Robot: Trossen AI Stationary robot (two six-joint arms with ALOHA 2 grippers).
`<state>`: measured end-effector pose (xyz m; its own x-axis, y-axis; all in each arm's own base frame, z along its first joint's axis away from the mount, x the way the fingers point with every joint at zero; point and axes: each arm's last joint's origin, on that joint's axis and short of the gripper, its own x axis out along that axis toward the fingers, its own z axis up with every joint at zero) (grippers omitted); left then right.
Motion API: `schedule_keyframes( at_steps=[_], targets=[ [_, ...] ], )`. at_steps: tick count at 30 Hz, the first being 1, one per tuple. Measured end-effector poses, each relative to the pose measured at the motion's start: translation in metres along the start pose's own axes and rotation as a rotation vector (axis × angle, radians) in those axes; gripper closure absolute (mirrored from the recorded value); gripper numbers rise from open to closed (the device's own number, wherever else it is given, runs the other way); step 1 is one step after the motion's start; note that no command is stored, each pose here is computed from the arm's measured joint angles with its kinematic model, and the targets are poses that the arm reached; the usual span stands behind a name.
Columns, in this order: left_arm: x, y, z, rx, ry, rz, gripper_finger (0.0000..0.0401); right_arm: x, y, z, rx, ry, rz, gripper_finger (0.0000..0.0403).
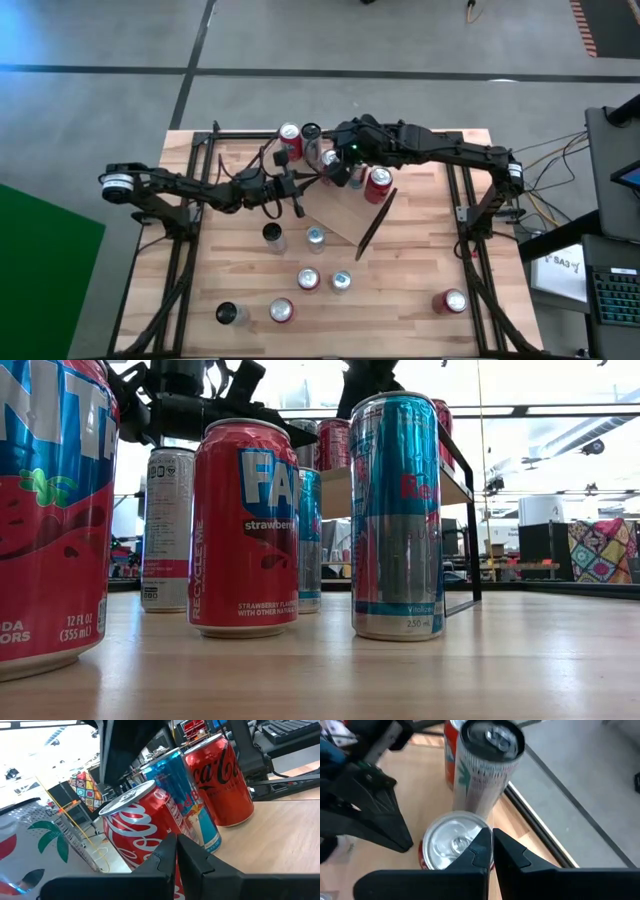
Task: Place canned beverage on shelf
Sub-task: Put the red/white soda can on the shelf
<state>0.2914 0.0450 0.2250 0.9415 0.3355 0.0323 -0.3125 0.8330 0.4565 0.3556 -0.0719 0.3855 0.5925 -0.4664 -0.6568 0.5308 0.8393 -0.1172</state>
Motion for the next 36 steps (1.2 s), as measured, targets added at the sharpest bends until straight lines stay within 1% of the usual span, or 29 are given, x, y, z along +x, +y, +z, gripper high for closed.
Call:
schedule_keyframes(
  at_steps=[3, 8, 13, 19, 24, 36],
  targets=[
    [-0.001, 0.000, 0.000, 0.001, 0.006, 0.000, 0.0401, -0.008, -0.002, 0.005, 0.024, -0.009, 0.002, 0.0394],
    [-0.001, 0.001, 0.000, 0.007, 0.023, 0.017, 0.0401, -0.023, -0.008, 0.006, 0.071, 0.052, -0.012, 0.0394],
    [-0.001, 0.002, 0.001, 0.007, 0.021, 0.019, 0.0401, -0.029, -0.010, 0.007, 0.094, 0.059, -0.016, 0.0394],
    [-0.002, 0.002, 0.001, 0.007, 0.021, 0.019, 0.0401, -0.021, -0.009, 0.007, 0.162, 0.074, -0.024, 0.0394],
    [-0.001, 0.002, 0.001, 0.006, 0.019, 0.020, 0.0401, -0.011, 0.005, 0.004, 0.147, 0.098, -0.004, 0.0394],
    [0.000, 0.001, 0.000, -0.004, 0.011, 0.012, 0.0401, -0.007, 0.005, 0.004, 0.151, 0.090, -0.014, 0.0394]
  ],
)
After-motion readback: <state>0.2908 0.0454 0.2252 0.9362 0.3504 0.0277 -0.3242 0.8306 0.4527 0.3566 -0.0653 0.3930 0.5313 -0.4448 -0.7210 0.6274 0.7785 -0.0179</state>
